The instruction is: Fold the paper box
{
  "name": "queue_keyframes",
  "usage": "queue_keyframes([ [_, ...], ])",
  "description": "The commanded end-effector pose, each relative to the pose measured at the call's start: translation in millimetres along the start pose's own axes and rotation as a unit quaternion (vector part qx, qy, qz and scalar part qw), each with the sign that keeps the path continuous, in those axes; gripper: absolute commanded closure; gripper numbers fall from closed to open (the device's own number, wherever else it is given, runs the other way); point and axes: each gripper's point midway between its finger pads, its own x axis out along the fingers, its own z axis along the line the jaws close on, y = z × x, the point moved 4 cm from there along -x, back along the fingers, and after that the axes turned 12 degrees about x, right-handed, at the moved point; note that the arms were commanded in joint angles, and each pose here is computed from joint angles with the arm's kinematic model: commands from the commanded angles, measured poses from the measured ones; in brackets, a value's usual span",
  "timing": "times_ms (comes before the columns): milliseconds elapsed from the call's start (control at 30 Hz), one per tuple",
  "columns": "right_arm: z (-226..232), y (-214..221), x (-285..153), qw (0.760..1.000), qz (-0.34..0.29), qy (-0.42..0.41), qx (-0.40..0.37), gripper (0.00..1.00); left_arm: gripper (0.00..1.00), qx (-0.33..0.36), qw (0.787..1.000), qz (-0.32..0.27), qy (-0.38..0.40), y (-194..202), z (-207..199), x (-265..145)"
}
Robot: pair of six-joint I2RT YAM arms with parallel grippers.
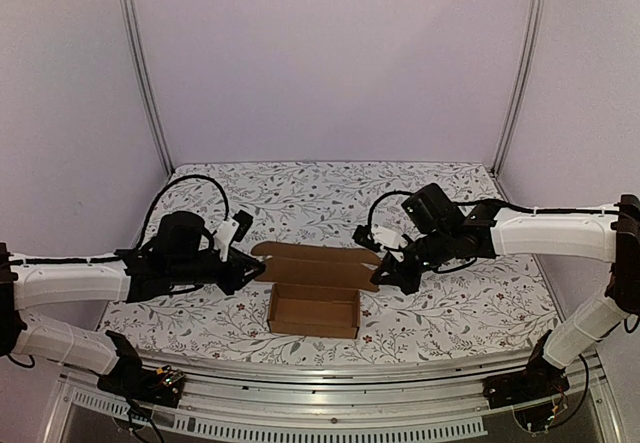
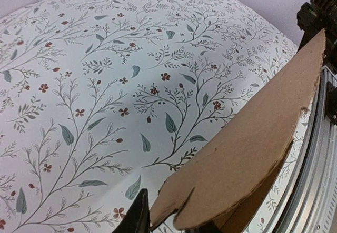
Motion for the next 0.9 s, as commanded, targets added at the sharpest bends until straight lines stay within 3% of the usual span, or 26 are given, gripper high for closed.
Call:
queue_keyframes([
  [0,3,-4,-1,1.0,-0.001,0.003,0.002,0.99,0.81,0.003,1.0,0.022,0.006,8,-5,2],
  [267,2,-6,0,1.0,-0.006,0.01,0.005,0.99,0.89,0.0,1.0,0.028,0.001,8,-5,2],
  [467,1,-8,3,1.0,-0.011,0.027,0.009,1.0,1.0,-0.005,0.999,0.033,-0.006,7,-6,4],
  [867,15,-20,18,0.99,-0.033,0.132,0.032,1.0,1.0,-0.02,0.997,0.029,-0.065,-4,-15,6],
])
